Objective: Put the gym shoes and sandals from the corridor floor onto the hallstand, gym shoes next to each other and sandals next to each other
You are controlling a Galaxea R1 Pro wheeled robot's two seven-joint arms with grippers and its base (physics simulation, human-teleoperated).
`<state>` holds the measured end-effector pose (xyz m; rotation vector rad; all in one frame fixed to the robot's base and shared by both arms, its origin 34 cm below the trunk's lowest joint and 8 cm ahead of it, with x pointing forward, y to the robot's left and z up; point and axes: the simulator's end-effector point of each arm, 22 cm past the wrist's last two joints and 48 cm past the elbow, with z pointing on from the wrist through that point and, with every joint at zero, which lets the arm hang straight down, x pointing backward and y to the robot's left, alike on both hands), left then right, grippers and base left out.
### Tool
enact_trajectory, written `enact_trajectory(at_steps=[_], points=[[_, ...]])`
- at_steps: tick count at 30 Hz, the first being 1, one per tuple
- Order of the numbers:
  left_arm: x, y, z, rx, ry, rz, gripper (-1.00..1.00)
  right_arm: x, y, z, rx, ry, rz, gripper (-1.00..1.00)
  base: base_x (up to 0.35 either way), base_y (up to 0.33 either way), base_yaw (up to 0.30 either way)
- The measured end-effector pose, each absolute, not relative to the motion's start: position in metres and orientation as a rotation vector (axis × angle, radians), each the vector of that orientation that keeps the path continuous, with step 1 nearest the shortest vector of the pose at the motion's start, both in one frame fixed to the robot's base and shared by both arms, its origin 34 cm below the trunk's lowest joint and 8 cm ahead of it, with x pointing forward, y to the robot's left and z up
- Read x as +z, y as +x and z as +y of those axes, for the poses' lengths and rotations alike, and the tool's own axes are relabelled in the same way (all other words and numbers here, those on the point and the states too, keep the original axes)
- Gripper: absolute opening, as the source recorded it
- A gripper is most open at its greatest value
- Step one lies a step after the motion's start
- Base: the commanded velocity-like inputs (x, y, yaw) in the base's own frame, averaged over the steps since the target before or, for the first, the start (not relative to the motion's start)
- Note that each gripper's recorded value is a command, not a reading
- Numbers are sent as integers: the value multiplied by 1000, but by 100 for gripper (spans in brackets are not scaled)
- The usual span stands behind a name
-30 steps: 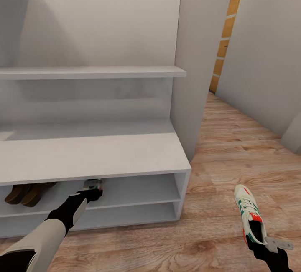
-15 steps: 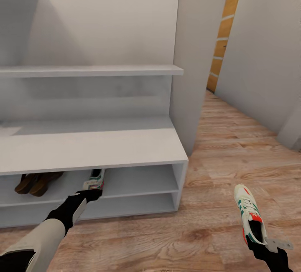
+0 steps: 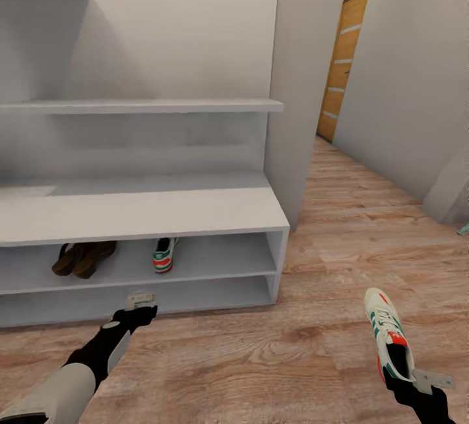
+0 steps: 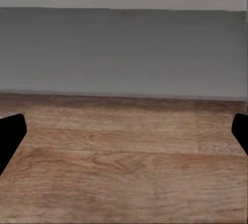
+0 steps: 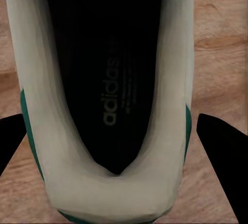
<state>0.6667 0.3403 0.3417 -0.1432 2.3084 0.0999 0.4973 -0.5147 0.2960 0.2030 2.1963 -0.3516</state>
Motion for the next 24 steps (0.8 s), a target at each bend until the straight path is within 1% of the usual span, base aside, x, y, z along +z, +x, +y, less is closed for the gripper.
enact_trajectory(at_steps=[2, 7, 13, 17, 21, 24], points=[[335, 657, 337, 82, -130, 2300, 100, 295, 497, -514, -350, 203, 2197, -100, -336, 94, 0], [309, 617, 310, -69, -43, 2271, 100, 295, 497, -512, -347, 204, 2199, -100, -336, 96, 0], [289, 572, 316, -133, 9, 2271, 100, 295, 497, -512, -346, 202, 2198, -100, -289, 75, 0], [281, 550, 330, -167, 21, 2286, 100, 295, 497, -512, -346, 203, 2198, -100, -73, 15, 0], [279, 514, 364, -202, -9, 2262, 100, 294, 497, -510, -343, 202, 2200, -100, -8, 2, 0], [281, 498, 372, -205, -1, 2224, 100, 294, 497, -510, -342, 202, 2200, -100, -1, 0, 0]])
